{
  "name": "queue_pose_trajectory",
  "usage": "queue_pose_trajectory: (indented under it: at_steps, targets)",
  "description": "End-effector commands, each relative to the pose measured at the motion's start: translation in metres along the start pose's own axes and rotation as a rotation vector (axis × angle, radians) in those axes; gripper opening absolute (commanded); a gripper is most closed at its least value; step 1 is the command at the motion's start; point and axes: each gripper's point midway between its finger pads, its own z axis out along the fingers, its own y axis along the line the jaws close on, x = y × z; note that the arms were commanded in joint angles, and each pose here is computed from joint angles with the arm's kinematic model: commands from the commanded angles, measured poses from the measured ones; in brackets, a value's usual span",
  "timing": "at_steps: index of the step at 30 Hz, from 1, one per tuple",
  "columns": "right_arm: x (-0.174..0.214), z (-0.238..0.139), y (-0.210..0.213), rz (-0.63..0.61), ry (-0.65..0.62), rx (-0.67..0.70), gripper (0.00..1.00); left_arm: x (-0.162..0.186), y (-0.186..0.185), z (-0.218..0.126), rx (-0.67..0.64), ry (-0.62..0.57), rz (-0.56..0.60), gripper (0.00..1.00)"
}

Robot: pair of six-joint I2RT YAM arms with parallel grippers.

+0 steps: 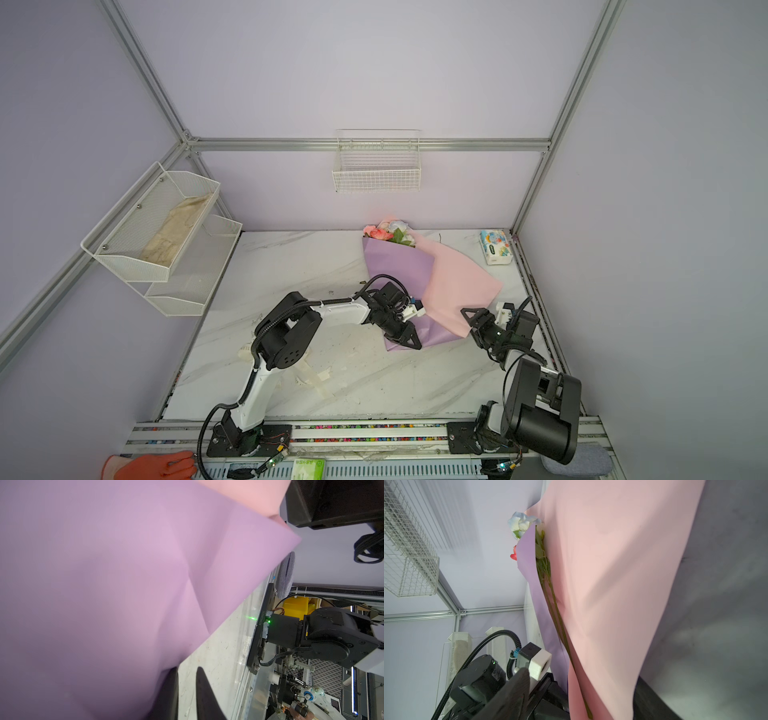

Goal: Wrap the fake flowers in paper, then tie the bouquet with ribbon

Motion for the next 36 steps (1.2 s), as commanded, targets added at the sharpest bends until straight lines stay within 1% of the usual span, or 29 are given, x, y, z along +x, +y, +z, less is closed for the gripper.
queue_pose_trajectory:
  at_steps: [1, 5, 9, 11, 13, 17, 20, 21, 24, 28, 30, 32, 36]
  targets:
    - [0.001, -0.001, 0.008, 0.028, 0.006, -0.041, 0.73, -0.012, 0.008, -0.002, -0.021, -0.030, 0.037, 0.18]
    - [-0.026, 0.007, 0.008, -0.063, -0.045, -0.008, 0.73, -0.012, 0.008, -0.002, -0.018, -0.030, 0.037, 0.17]
    - [-0.051, 0.022, 0.003, -0.092, -0.058, 0.005, 0.72, -0.012, 0.010, -0.003, -0.027, -0.033, 0.032, 0.17]
    - [-0.062, 0.028, -0.005, -0.112, -0.077, 0.034, 0.71, -0.013, 0.011, -0.003, -0.030, -0.036, 0.030, 0.17]
    - [-0.066, 0.035, -0.004, -0.120, -0.061, 0.004, 0.67, -0.015, 0.012, -0.004, -0.029, -0.041, 0.027, 0.17]
    - [-0.073, 0.044, -0.015, -0.110, -0.057, 0.012, 0.52, -0.017, 0.013, -0.007, -0.035, -0.052, 0.024, 0.16]
    - [-0.076, 0.044, -0.016, -0.127, -0.065, 0.034, 0.35, -0.019, 0.015, -0.009, -0.033, -0.061, 0.014, 0.16]
    - [-0.077, 0.043, -0.013, -0.138, -0.069, 0.039, 0.30, -0.020, 0.015, -0.010, -0.030, -0.064, 0.011, 0.16]
    - [-0.077, 0.041, 0.004, -0.208, -0.077, 0.062, 0.21, -0.023, 0.018, -0.012, -0.028, -0.082, -0.004, 0.17]
    - [-0.072, 0.046, 0.036, -0.334, -0.094, 0.117, 0.12, -0.029, 0.015, -0.017, 0.004, -0.112, -0.019, 0.18]
    - [-0.071, 0.047, 0.050, -0.395, -0.124, 0.169, 0.11, -0.032, 0.014, -0.019, 0.012, -0.125, -0.023, 0.18]
    - [-0.071, 0.047, 0.067, -0.444, -0.160, 0.189, 0.11, -0.035, 0.013, -0.022, 0.021, -0.136, -0.027, 0.19]
    - [-0.067, 0.050, 0.093, -0.534, -0.188, 0.231, 0.10, -0.042, 0.006, -0.030, 0.042, -0.171, -0.031, 0.20]
